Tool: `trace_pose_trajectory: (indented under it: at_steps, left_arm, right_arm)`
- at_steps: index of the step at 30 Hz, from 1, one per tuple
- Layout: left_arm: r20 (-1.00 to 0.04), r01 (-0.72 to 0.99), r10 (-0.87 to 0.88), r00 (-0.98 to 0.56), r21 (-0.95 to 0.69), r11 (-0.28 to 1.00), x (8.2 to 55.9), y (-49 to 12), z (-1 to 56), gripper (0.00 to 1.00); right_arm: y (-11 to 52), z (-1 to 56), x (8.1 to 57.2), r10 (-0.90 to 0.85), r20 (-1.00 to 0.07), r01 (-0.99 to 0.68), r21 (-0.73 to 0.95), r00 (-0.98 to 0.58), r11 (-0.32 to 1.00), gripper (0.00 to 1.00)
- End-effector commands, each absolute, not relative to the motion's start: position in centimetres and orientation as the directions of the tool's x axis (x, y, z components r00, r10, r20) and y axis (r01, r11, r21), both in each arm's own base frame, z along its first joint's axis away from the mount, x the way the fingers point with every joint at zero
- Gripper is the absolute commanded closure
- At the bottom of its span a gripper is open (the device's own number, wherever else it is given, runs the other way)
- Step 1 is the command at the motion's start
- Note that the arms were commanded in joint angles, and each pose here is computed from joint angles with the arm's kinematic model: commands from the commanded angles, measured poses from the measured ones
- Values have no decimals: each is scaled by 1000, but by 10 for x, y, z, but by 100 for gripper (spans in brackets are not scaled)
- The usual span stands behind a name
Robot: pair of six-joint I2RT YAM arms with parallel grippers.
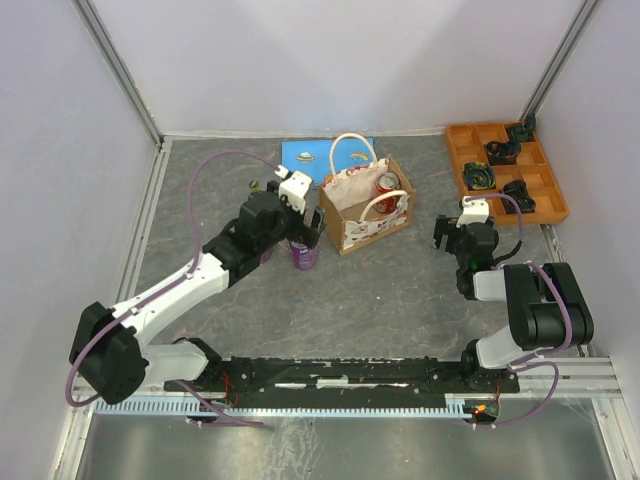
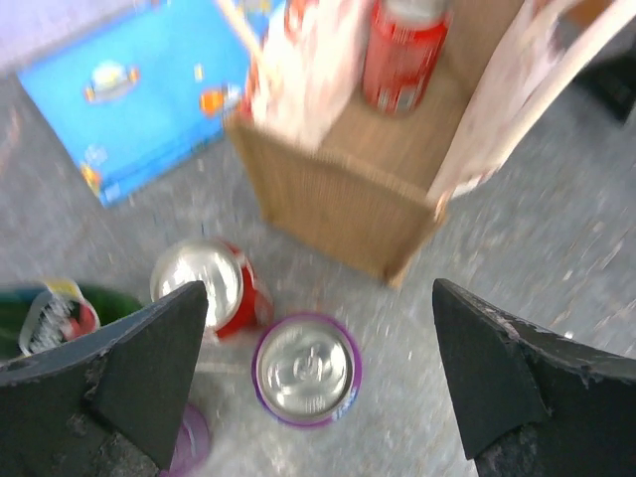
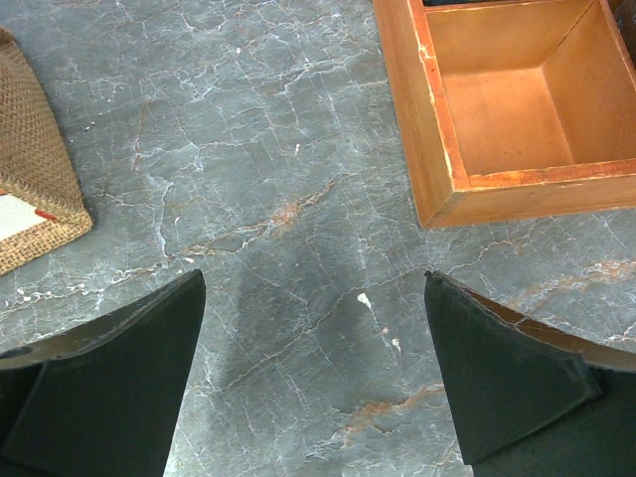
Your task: Take the beverage out of the canvas bag
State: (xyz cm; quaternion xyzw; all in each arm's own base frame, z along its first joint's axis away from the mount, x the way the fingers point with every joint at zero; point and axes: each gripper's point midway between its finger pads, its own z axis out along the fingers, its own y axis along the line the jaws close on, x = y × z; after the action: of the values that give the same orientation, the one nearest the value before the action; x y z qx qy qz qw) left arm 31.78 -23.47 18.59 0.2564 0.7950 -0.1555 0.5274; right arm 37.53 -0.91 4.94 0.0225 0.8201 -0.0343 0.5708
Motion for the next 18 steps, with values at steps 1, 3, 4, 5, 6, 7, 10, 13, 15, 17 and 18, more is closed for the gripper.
trace_pose_trajectory:
  at_steps: [1, 3, 4, 5, 6, 7, 10, 13, 15, 17, 18]
  left_arm:
    - [-973, 647, 190, -132, 61, 760, 327, -257, 265, 1]
    - [-981, 676, 175, -88, 70, 734, 333, -270, 281, 1]
    - [-983, 689, 168, -69, 74, 721, 337, -276, 288, 1]
    - [-985, 699, 162, -52, 79, 710, 342, -283, 295, 0]
    - [-986, 713, 159, -40, 84, 696, 346, -290, 300, 0]
    - [-987, 723, 160, -31, 88, 686, 352, -298, 302, 1]
    - [-982, 742, 184, -39, 94, 664, 372, -318, 297, 5]
    - [-978, 766, 200, -56, 87, 637, 387, -337, 289, 18]
    - [-975, 784, 213, -69, 79, 616, 397, -350, 280, 28]
    - [-973, 794, 218, -75, 74, 604, 408, -362, 277, 48]
    - [-972, 800, 220, -82, 67, 596, 412, -367, 274, 54]
  right_arm:
    - [-9, 69, 388, -5, -959, 72, -26, -283, 997, 1]
    - [-9, 69, 388, -5, -959, 72, -26, -283, 997, 1]
    - [-9, 69, 388, -5, -959, 72, -26, -283, 997, 1]
    - [-9, 69, 388, -5, -959, 72, -26, -282, 997, 1]
    - [-9, 69, 388, -6, -959, 71, -27, -283, 997, 1]
    - [-9, 69, 388, -5, -959, 71, -26, -283, 997, 1]
    - [-9, 68, 388, -5, -959, 72, -26, -284, 997, 1]
    - [-8, 69, 388, -5, -960, 71, -26, -281, 997, 1]
    - [-9, 69, 388, -5, -959, 72, -26, -282, 997, 1]
    - [-9, 69, 388, -5, -959, 71, -26, -283, 997, 1]
    - [-9, 69, 388, -5, -959, 72, -26, -283, 997, 1]
